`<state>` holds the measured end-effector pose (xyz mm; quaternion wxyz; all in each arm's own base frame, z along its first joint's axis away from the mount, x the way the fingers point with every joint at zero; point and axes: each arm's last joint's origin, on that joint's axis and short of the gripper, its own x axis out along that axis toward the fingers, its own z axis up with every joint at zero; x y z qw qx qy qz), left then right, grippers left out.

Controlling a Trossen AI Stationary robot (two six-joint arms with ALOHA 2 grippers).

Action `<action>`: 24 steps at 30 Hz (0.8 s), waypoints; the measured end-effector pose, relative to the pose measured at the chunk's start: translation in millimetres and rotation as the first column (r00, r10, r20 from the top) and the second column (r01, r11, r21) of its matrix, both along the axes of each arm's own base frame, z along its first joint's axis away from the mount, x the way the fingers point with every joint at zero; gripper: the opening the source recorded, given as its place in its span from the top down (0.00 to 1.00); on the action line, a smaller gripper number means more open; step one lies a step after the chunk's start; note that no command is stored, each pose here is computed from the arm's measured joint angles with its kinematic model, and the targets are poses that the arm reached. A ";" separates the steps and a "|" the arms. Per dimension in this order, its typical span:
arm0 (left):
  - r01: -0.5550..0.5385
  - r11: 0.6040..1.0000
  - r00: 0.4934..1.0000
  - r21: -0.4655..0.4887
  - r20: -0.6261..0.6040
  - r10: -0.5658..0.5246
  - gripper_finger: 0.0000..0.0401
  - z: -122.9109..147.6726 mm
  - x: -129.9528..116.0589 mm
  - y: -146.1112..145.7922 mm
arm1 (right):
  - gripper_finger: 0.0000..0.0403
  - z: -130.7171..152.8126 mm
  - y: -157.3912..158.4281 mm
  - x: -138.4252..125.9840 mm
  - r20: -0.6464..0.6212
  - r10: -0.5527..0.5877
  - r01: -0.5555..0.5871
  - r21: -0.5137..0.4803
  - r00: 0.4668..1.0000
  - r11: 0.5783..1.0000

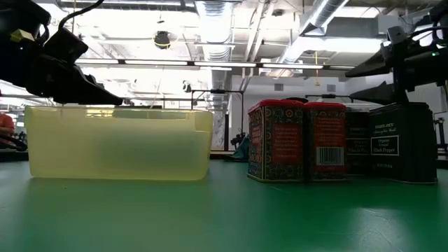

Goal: Sort spices by type

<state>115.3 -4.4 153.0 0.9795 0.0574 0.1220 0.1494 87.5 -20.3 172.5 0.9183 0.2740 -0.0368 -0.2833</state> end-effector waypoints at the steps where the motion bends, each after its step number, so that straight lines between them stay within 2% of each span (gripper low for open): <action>1: 0.000 1.000 1.000 0.000 0.000 0.000 0.64 0.0 0.0 0.0 | 0.21 0.0 0.0 0.0 0.000 0.000 0.000 0.000 1.000 1.000; 24: -0.002 1.000 1.000 -0.017 0.013 0.003 0.64 0.6 0.2 -0.1 | 0.21 0.0 0.0 0.0 0.000 0.000 0.000 0.000 1.000 1.000</action>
